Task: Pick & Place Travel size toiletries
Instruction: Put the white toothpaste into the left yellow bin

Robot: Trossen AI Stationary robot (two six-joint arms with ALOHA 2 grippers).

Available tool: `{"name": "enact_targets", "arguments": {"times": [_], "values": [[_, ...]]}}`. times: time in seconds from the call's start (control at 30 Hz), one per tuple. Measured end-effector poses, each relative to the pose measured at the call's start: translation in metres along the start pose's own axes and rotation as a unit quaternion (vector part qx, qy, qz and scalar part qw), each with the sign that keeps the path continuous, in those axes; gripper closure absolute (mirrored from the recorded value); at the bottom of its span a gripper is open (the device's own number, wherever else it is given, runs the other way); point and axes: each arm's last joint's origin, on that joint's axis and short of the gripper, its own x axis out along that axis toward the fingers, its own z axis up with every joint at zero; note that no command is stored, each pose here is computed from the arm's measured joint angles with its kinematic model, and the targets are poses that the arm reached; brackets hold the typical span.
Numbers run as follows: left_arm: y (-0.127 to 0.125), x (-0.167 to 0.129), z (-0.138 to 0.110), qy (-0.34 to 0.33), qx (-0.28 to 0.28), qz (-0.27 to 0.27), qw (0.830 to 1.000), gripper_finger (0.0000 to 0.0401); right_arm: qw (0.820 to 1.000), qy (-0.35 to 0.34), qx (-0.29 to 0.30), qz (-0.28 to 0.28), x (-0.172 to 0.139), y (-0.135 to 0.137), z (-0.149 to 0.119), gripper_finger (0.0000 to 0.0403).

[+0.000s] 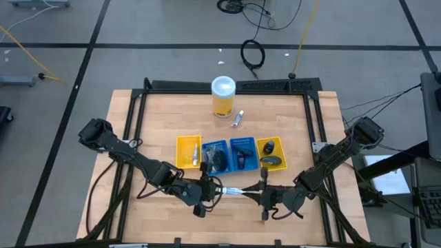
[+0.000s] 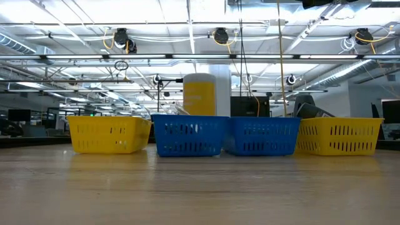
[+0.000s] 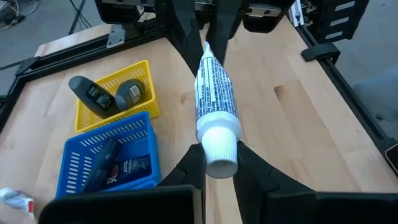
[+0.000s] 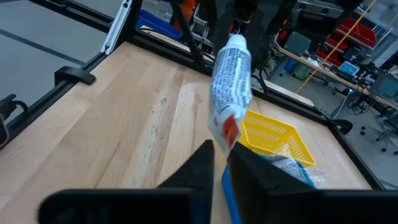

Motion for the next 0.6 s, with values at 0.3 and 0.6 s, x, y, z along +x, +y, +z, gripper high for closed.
{"name": "enact_targets", "arguments": {"times": [0.3,0.6], "values": [[0.002,0.0,-0.005,0.022,-0.003,0.03,0.999,0.0363,1.0,0.009,0.012,-0.013,0.0,0.0,-0.002,0.0254],[0.005,-0.001,-0.015,0.07,-0.012,0.063,0.995,0.0363,0.996,0.033,-0.005,-0.086,-0.001,-0.004,-0.006,0.0228]]}}
